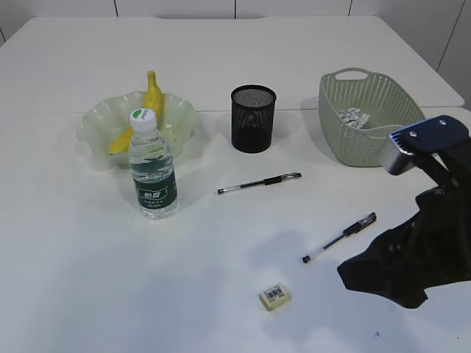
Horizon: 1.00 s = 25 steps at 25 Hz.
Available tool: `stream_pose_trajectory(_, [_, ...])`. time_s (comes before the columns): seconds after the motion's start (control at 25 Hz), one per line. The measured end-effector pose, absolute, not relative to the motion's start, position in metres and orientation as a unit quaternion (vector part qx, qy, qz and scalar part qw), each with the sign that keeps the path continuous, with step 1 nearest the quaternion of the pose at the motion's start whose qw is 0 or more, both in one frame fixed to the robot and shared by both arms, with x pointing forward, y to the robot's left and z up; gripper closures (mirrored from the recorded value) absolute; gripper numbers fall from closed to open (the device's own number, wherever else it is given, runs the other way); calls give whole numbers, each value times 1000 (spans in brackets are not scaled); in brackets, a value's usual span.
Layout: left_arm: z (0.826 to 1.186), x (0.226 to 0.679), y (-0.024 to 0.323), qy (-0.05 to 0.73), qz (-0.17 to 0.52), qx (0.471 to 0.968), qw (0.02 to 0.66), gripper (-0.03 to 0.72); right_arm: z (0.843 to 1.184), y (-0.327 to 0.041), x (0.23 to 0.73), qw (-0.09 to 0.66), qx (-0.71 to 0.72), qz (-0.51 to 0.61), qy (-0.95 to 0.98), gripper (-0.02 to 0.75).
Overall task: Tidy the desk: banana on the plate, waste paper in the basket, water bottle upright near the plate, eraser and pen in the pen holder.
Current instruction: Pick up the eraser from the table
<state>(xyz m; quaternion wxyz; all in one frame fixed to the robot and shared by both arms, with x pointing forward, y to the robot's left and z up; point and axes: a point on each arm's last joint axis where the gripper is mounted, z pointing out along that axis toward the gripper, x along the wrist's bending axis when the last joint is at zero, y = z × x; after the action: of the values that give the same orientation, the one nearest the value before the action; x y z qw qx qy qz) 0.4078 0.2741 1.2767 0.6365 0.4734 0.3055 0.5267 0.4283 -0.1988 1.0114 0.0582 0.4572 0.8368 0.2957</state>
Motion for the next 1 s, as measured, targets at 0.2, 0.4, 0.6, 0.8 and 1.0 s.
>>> stream_pose_trajectory(0.2, [1277, 408, 274, 306, 527, 473, 637, 99, 1013, -194, 437, 43, 454, 286, 843, 152])
stream_pose_trajectory(0.4, [1277, 408, 274, 306, 527, 473, 637, 99, 1013, -190, 447, 35, 454, 280, 845, 152])
stream_pose_trajectory(0.6, [1277, 408, 274, 306, 527, 473, 637, 99, 1006, -185, 456, 17, 457, 265, 849, 152])
stream_pose_trajectory(0.8, [1277, 408, 274, 306, 527, 473, 636, 99, 998, -183, 461, -3, 460, 248, 852, 152])
stream_pose_trajectory(1.0, [1277, 408, 275, 308, 528, 472, 635, 99, 996, -181, 462, -11, 464, 247, 851, 152])
